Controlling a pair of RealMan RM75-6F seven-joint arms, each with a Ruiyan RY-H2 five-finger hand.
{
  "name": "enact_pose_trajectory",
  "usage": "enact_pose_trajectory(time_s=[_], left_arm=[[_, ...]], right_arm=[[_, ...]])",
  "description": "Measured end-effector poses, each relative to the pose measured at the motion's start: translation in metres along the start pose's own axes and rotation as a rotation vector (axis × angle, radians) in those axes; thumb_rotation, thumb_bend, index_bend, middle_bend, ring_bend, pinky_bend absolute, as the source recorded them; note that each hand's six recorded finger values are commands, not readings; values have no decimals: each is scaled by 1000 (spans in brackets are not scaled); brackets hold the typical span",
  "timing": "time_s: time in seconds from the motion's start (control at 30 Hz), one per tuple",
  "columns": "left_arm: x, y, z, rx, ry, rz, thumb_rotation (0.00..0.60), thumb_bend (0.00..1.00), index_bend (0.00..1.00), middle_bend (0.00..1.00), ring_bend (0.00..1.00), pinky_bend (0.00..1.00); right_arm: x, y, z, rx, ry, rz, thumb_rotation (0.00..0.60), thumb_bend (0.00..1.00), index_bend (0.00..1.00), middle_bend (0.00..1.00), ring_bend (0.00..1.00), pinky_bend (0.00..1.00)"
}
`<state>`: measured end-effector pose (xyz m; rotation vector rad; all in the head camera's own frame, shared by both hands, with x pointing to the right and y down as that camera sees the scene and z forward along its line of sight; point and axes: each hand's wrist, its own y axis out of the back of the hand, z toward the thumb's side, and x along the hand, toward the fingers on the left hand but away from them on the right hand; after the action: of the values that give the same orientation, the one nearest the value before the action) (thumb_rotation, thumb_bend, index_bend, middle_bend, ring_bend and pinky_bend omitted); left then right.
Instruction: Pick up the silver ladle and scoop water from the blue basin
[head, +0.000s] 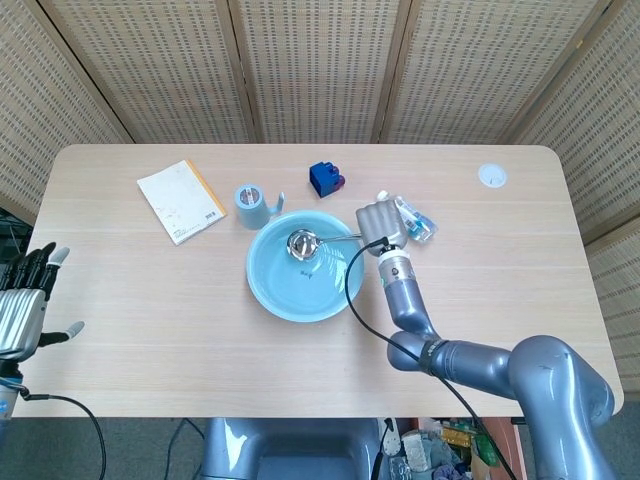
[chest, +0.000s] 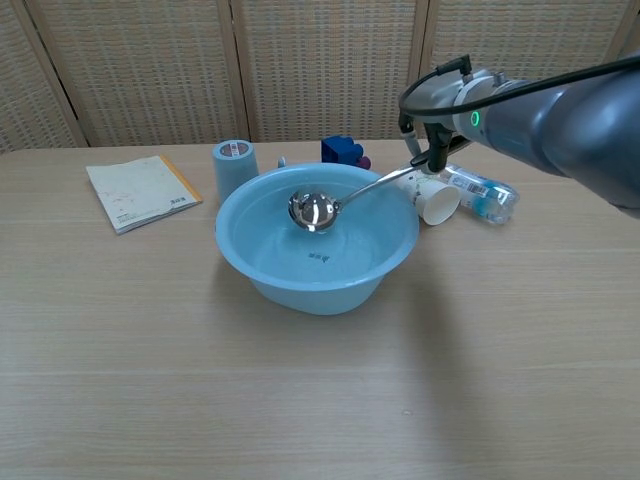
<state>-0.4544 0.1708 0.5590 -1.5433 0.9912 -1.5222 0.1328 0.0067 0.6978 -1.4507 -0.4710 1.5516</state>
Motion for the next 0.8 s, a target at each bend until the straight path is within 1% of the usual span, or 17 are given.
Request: enact_pose_trajectory(time_s=[0.13, 0.23, 0.33, 0.5, 0.63, 0.8], left_arm=[[1, 0, -1, -1, 2, -1, 600, 0, 0, 0, 0, 0], [2, 0, -1, -3, 2, 0, 600, 0, 0, 0, 0, 0], [1, 0, -1, -3, 2, 0, 600, 0, 0, 0, 0, 0], [1, 0, -1, -4, 1, 3, 600, 0, 0, 0, 0, 0], [1, 1, -1, -5, 0, 4, 600, 0, 0, 0, 0, 0], [1, 1, -1, -7, -2, 4, 600, 0, 0, 0, 0, 0]], right_arm=[[-2, 3, -3, 27, -28, -45, 600, 869, 721, 966, 998, 1000], [-2, 3, -2, 86, -28, -85, 600, 869, 723, 967, 999, 1000], [-1, 1, 2, 145, -15, -122, 600, 869, 725, 968, 1000, 1000], [2, -7, 11, 258, 22, -159, 600, 869, 727, 969, 1000, 1000], [5, -16, 19, 319, 50, -161, 600, 870, 728, 969, 1000, 1000], [11, -25, 29, 351, 83, -147, 600, 870, 729, 970, 1000, 1000]])
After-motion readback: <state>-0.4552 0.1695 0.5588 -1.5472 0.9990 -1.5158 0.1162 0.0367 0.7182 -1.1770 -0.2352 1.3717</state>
